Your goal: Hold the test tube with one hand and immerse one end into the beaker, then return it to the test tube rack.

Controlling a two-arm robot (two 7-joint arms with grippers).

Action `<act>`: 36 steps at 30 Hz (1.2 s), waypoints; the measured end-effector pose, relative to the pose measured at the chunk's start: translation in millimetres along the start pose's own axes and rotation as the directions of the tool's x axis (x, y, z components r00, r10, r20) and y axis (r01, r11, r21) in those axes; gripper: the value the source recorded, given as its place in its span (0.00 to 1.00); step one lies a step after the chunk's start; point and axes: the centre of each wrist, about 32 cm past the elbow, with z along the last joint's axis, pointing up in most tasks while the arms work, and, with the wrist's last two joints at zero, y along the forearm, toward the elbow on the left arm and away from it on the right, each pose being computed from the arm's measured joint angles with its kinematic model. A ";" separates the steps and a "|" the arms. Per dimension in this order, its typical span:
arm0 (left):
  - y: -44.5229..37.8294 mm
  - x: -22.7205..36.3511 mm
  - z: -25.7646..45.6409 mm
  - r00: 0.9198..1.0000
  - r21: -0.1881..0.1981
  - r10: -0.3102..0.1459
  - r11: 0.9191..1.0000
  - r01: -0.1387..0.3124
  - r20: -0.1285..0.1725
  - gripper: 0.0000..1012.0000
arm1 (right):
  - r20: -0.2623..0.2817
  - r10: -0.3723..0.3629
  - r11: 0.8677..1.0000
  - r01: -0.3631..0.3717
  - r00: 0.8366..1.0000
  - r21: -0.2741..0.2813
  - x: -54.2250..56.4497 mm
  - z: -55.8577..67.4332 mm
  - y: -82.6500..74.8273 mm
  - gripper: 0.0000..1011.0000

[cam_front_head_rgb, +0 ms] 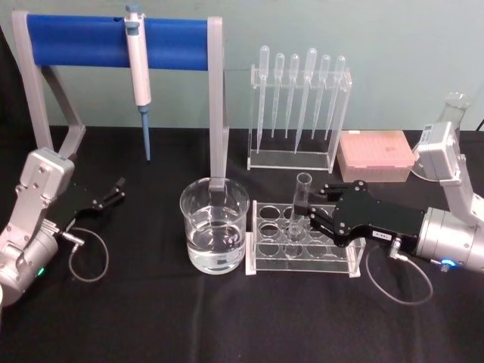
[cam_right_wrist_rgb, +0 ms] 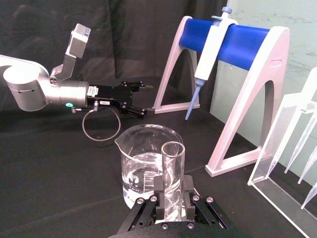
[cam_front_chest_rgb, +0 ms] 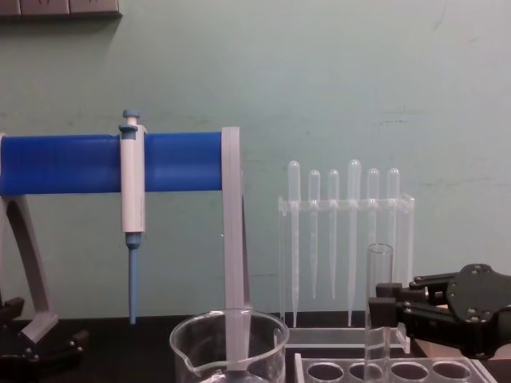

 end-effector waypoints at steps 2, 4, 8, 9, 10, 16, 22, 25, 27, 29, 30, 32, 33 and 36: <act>0.0 0.0 0.0 1.000 0.000 0.000 1.000 0.000 0.000 0.99 | 0.000 0.000 1.000 0.000 1.000 0.000 0.0 0.1 0.0 0.22; 0.0 0.0 0.0 1.000 0.000 0.000 1.000 0.000 0.000 0.99 | 0.000 0.000 1.000 0.000 1.000 0.000 0.0 0.2 0.0 0.22; 0.0 0.0 0.0 1.000 0.000 0.000 1.000 0.000 0.000 0.99 | 0.001 0.000 1.000 0.000 1.000 0.001 0.1 0.3 0.1 0.28; 0.0 0.0 0.0 1.000 0.000 0.000 1.000 0.000 0.000 0.99 | 0.001 0.000 1.000 0.000 1.000 0.001 0.1 0.3 0.1 0.30; 0.0 0.0 0.0 1.000 0.000 0.000 1.000 0.000 0.000 0.99 | 0.001 0.000 1.000 0.000 1.000 0.001 0.1 0.3 0.1 0.36; 0.0 0.0 0.0 1.000 0.000 0.000 1.000 0.000 0.000 0.99 | 0.001 0.000 1.000 0.000 1.000 0.001 0.2 0.4 0.2 0.54; 0.0 0.0 0.0 1.000 0.000 0.000 1.000 0.000 0.000 0.99 | 0.001 0.001 1.000 -0.001 1.000 0.001 0.2 0.5 0.3 0.73; 0.0 0.0 0.0 1.000 0.000 0.000 1.000 0.000 0.000 0.99 | 0.006 0.002 1.000 -0.002 1.000 0.009 -0.5 3.2 0.4 0.79; 0.0 0.0 0.0 1.000 0.000 0.000 1.000 0.000 0.000 0.99 | 0.009 0.001 1.000 -0.001 1.000 0.022 -0.7 6.1 -0.5 0.87; 0.0 0.0 0.0 1.000 0.000 0.000 1.000 0.000 0.000 0.99 | 0.010 0.001 0.999 -0.001 1.000 0.039 -0.7 9.4 -1.5 0.93; 0.0 0.0 0.0 1.000 0.000 0.000 1.000 0.000 0.000 0.99 | 0.010 0.000 0.999 -0.001 1.000 0.044 -0.7 10.6 -2.0 0.94; 0.0 0.0 0.0 1.000 0.000 0.000 1.000 0.000 0.000 0.99 | 0.011 -0.002 0.998 0.001 1.000 0.061 -0.7 14.3 -3.8 0.99; 0.0 0.0 0.0 1.000 0.000 0.000 1.000 0.000 0.000 0.99 | 0.010 -0.003 0.998 0.002 1.000 0.067 -0.7 15.3 -4.5 0.99; 0.0 0.0 0.0 1.000 0.000 0.000 1.000 0.000 0.000 0.99 | 0.003 -0.011 0.996 0.010 1.000 0.089 -1.1 18.6 -7.0 0.99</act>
